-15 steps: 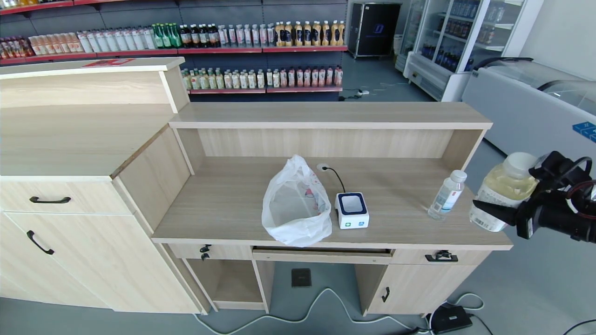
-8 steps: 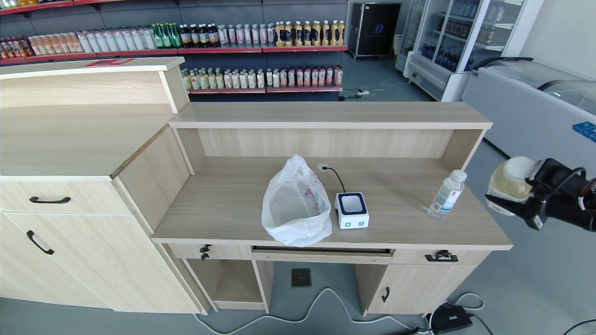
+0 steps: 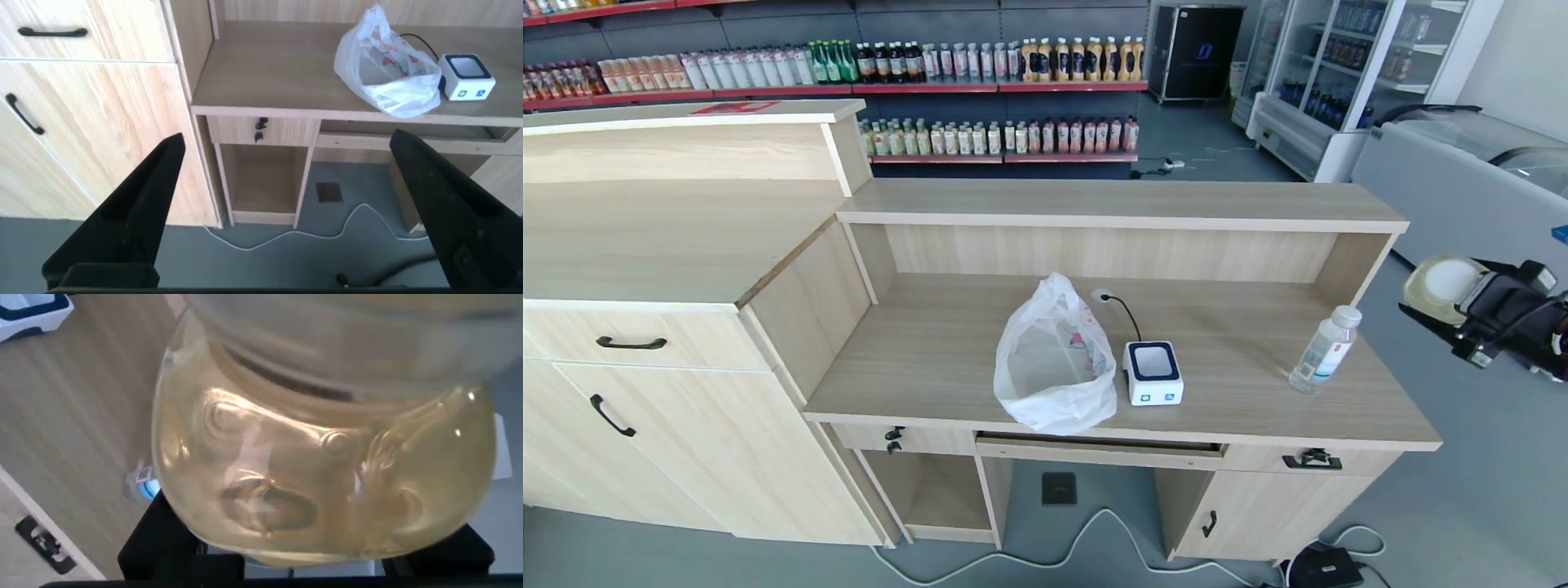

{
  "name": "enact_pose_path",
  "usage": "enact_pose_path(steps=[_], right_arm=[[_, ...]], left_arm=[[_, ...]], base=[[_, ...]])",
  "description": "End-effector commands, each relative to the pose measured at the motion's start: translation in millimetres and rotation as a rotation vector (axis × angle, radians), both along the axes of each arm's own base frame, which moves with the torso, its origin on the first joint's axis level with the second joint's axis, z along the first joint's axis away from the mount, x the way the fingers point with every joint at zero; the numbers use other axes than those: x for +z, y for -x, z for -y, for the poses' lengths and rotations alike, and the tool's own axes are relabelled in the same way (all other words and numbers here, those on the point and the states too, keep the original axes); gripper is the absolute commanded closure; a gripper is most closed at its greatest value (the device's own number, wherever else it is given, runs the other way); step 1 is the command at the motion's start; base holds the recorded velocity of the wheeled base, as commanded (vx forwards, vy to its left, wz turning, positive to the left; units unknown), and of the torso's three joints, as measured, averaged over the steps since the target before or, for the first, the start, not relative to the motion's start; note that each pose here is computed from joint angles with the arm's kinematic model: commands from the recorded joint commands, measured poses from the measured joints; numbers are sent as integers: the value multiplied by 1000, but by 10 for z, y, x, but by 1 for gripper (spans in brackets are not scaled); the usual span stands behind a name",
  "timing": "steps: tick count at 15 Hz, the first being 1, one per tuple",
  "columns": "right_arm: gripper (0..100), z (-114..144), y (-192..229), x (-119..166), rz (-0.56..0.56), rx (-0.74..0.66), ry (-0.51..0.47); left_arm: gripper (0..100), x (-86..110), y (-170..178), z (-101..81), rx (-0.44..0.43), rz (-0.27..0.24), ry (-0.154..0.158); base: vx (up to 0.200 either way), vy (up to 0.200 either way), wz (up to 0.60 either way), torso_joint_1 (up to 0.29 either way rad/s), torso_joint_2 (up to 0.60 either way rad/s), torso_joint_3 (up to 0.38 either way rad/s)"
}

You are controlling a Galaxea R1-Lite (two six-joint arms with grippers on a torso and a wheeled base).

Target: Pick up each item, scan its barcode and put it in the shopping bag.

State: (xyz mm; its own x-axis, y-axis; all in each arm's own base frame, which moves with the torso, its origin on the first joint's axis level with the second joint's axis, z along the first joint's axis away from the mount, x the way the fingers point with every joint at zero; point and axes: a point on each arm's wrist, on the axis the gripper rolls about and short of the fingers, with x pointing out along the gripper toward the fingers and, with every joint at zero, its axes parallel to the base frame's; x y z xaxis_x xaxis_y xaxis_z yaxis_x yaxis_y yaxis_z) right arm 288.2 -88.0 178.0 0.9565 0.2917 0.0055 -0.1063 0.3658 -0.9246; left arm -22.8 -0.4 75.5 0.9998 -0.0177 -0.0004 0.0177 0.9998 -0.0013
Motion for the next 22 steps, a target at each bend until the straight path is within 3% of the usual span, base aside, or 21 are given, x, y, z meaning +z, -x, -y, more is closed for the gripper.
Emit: enact_pose_path(steps=[1,5,10,19,22], right_arm=[[100,-42,-68,-105,4,25,6],[100,-21,-184,-205,50,41,22],[100,10,-418,-610,-34,62,28],[100,106,-562,-970,-121,51,-5],[100,102,-627,-1092,-98,70,-18]], left_arm=[[0,0,-1,0,1,-1,0],[0,0,0,0,2,0,0],[0,0,-1,0,2,-1,0],[0,0,-1,0,1,-1,0],[0,0,-1,0,1,-1,0]], base=[[0,0,600,12,-2,2],[0,0,600,6,4,-1],[0,0,0,0,0,0],[0,0,0,0,0,0],[0,0,0,0,0,0]])
